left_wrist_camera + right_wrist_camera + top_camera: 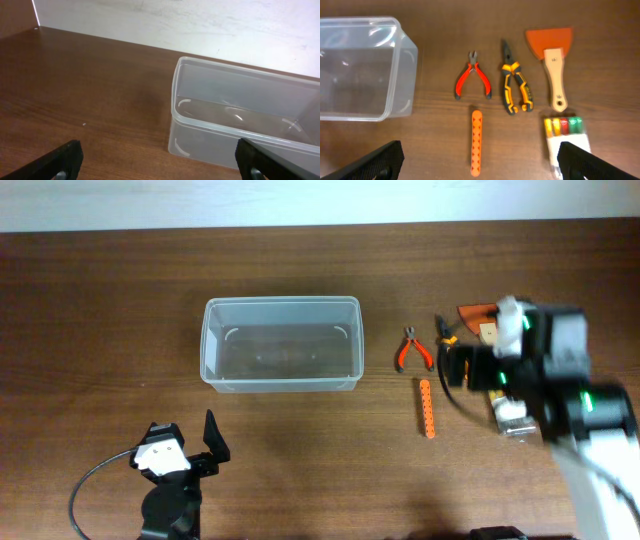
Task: Pack container
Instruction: 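Reach right gripper down and grasp the orange bit holder strip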
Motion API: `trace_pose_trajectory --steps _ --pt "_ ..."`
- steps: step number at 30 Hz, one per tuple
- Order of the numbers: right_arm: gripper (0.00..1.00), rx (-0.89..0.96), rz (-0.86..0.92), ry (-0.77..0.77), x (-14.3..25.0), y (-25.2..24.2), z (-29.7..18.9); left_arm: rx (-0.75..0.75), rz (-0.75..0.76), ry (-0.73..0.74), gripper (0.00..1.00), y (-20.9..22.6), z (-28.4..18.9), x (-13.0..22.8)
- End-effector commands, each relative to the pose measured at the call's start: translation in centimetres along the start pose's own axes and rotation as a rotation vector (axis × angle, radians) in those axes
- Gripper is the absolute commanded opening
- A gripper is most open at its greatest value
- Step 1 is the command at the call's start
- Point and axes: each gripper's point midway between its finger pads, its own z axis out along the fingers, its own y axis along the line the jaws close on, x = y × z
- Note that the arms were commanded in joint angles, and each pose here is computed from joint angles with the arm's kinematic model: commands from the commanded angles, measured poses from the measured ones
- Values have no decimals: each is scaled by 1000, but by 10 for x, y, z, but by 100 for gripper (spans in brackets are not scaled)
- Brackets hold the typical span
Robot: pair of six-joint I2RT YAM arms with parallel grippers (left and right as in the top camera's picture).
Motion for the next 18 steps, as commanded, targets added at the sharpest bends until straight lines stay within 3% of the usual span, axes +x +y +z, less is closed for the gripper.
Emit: trace_pose_trajectory --steps 1,3,4,5,12,18 --pt "99 -75 10 145 4 11 25 0 10 1 99 0 0 1" --pt "95 -76 20 221 13 9 46 0 10 1 99 0 0 1" --pt "71 -72 24 284 21 8 62 0 10 1 99 0 0 1" --pt "67 -70 30 327 28 6 72 0 10 1 99 0 0 1" --pt "67 -57 58 564 70 1 117 0 10 1 99 0 0 1" --pt "63 -56 44 654 102 -3 135 0 10 1 99 0 0 1"
